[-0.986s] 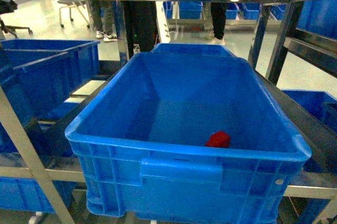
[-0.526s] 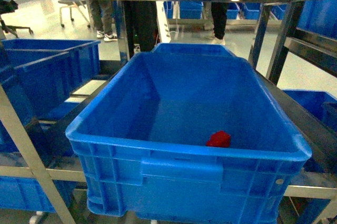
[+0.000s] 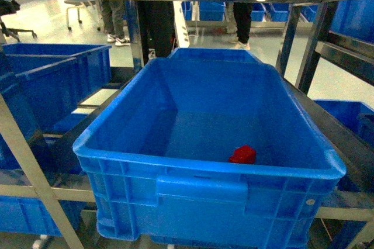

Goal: Pick red block from blue box to shelf

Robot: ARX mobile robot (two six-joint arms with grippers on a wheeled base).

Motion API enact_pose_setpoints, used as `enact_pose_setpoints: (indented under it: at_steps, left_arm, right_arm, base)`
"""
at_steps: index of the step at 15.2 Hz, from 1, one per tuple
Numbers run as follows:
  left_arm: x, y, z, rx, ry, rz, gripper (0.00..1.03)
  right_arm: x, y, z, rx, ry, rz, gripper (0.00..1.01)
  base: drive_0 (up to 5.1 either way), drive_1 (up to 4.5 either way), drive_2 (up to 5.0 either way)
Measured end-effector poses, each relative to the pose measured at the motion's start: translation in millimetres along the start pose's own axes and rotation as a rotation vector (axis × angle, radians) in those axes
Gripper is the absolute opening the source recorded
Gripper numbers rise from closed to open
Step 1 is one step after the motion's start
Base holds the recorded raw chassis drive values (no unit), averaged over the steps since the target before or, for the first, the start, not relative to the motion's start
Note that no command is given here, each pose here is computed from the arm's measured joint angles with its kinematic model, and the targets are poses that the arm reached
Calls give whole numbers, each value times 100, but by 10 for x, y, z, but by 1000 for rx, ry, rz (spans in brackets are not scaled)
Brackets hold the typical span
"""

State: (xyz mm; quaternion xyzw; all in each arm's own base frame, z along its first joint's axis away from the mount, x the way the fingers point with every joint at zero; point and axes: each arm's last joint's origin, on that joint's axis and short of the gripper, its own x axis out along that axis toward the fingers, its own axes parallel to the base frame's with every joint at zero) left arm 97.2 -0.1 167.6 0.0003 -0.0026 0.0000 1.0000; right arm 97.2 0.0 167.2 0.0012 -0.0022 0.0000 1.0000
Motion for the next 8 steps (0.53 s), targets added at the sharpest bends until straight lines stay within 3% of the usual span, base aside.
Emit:
enact_pose_setpoints:
  at_steps: [8]
  left_arm:
    - [0,0,0,0,0,0,98]
  right_arm:
    - [0,0,0,0,0,0,98]
  base:
    - [0,0,0]
